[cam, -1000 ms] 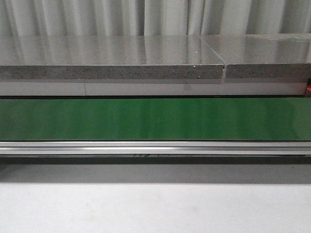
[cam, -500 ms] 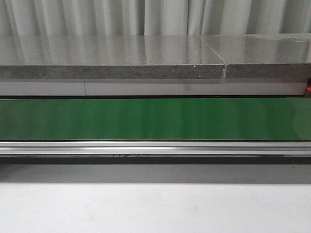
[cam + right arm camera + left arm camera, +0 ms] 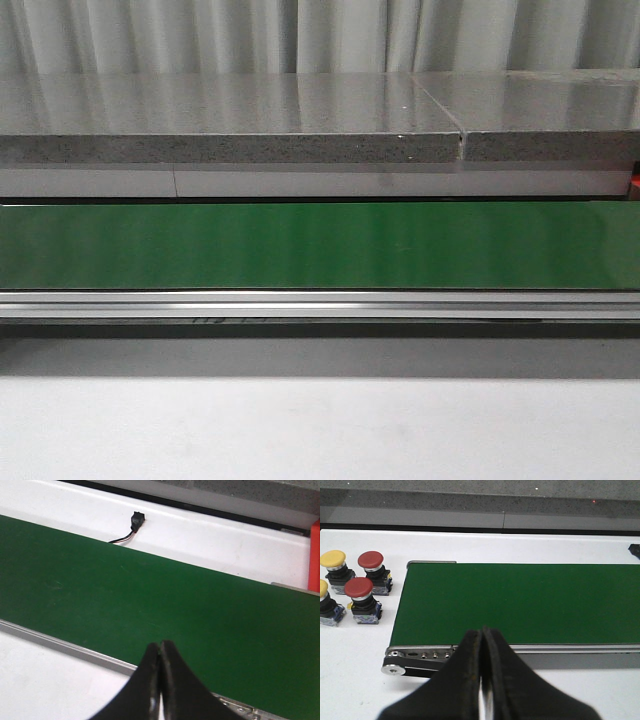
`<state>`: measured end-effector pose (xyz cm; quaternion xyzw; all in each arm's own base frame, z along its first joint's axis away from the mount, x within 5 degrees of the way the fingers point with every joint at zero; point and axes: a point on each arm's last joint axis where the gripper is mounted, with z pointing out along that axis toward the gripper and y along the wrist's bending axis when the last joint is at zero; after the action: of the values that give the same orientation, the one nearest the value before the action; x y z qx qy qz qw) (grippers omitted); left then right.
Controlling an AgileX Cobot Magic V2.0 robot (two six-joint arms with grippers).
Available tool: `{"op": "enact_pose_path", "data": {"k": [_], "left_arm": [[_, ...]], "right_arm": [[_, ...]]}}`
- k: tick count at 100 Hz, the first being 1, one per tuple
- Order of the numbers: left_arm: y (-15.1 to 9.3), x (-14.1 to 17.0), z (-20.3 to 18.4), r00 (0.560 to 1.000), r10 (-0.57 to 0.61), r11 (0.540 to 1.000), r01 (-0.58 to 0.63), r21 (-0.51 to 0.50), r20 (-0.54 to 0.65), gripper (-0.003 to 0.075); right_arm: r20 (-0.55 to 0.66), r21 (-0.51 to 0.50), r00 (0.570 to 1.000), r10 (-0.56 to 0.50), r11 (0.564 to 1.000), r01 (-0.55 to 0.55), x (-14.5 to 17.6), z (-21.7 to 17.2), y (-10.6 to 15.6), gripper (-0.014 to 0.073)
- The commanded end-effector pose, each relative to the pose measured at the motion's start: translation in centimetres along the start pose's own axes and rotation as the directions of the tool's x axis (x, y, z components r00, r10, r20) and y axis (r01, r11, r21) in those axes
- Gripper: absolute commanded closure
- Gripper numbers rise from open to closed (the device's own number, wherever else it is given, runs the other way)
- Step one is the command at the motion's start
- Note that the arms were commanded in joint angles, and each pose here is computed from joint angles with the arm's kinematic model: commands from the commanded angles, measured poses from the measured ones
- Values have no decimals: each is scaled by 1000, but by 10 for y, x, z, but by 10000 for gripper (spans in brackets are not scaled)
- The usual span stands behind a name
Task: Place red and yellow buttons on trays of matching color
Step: 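Raise the right gripper back above the belt end, then move the left gripper over a red button beside the belt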
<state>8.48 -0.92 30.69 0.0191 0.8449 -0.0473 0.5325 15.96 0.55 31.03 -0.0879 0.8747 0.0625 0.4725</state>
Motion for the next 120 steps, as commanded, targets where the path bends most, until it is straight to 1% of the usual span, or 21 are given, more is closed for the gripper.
{"op": "enact_pose_path", "data": {"k": [1, 6, 9, 12, 13, 18, 21, 24, 25, 29, 31, 36, 40, 56, 67, 68, 69, 79, 101, 108, 120], "left_arm": [[-1, -14, -4, 996, -10, 1000, 9, 11, 94, 734], [-1, -14, -4, 995, -10, 1000, 9, 11, 94, 704], [-1, -14, -4, 995, -10, 1000, 9, 11, 94, 673], [-1, -14, -4, 995, -10, 1000, 9, 11, 94, 617], [-1, -14, -4, 995, -10, 1000, 9, 11, 94, 617], [-1, -14, -4, 996, -10, 1000, 9, 11, 93, 494], [-1, -14, -4, 996, -10, 1000, 9, 11, 92, 404], [-1, -14, -4, 996, -10, 1000, 9, 11, 91, 349], [-1, -14, -4, 996, -10, 1000, 9, 11, 91, 314], [-1, -14, -4, 996, -10, 1000, 9, 11, 91, 219], [-1, -14, -4, 996, -10, 1000, 9, 11, 91, 182], [-1, -14, -4, 996, -10, 1000, 9, 11, 91, 125], [-1, -14, -4, 996, -10, 1000, 9, 11, 90, 107], [-1, -16, -3, 994, -24, 1000, 23, 8, 104, 113], [5, -24, 3, 988, -119, 991, 124, -42, 99, 113], [6, -24, 4, 989, -114, 992, 119, -50, 97, 113], [7, -26, 5, 986, -137, 988, 143, -60, 94, 113], [16, -40, 18, 976, -207, 967, 215, -137, 72, 113], [43, -81, 61, 957, -291, 923, 285, -259, 14, 113], [55, -90, 79, 936, -352, 897, 334, -289, -14, 113], [80, -97, 114, 882, -469, 840, 427, -335, -53, 113]], "right_arm": [[76, 26, 997, -5, 1000, 4, -12, -6, -1, 662], [76, 26, 997, -5, 1000, 4, -12, -6, -1, 662], [76, 26, 997, -5, 1000, 4, -12, -6, -1, 662], [76, 26, 997, -5, 1000, 4, -12, -6, -1, 662], [76, 26, 997, -5, 1000, 4, -12, -6, -1, 662], [76, 26, 997, -5, 1000, 4, -12, -6, -1, 662], [76, 26, 997, -5, 1000, 4, -12, -6, -1, 662], [76, 26, 997, -5, 1000, 4, -12, -6, -1, 662], [76, 26, 997, -5, 1000, 4, -12, -6, -1, 662], [76, 26, 997, -5, 1000, 4, -12, -6, -1, 662], [76, 26, 997, -5, 1000, 4, -12, -6, -1, 662], [76, 26, 997, -5, 1000, 4, -12, -6, -1, 662], [76, 26, 997, -5, 1000, 4, -12, -6, -1, 662], [76, 26, 997, -5, 1000, 4, -12, -6, -1, 662], [76, 26, 997, -5, 1000, 4, -12, -6, -1, 662], [76, 26, 997, -5, 1000, 4, -12, -6, -1, 662], [76, 26, 997, -5, 1000, 4, -12, -6, -1, 662], [76, 26, 997, -5, 1000, 4, -12, -6, -1, 662], [76, 26, 997, -5, 1000, 4, -12, -6, -1, 662], [76, 26, 997, -5, 1000, 4, -12, -6, -1, 662], [76, 26, 997, -5, 1000, 4, -12, -6, -1, 662]]}}
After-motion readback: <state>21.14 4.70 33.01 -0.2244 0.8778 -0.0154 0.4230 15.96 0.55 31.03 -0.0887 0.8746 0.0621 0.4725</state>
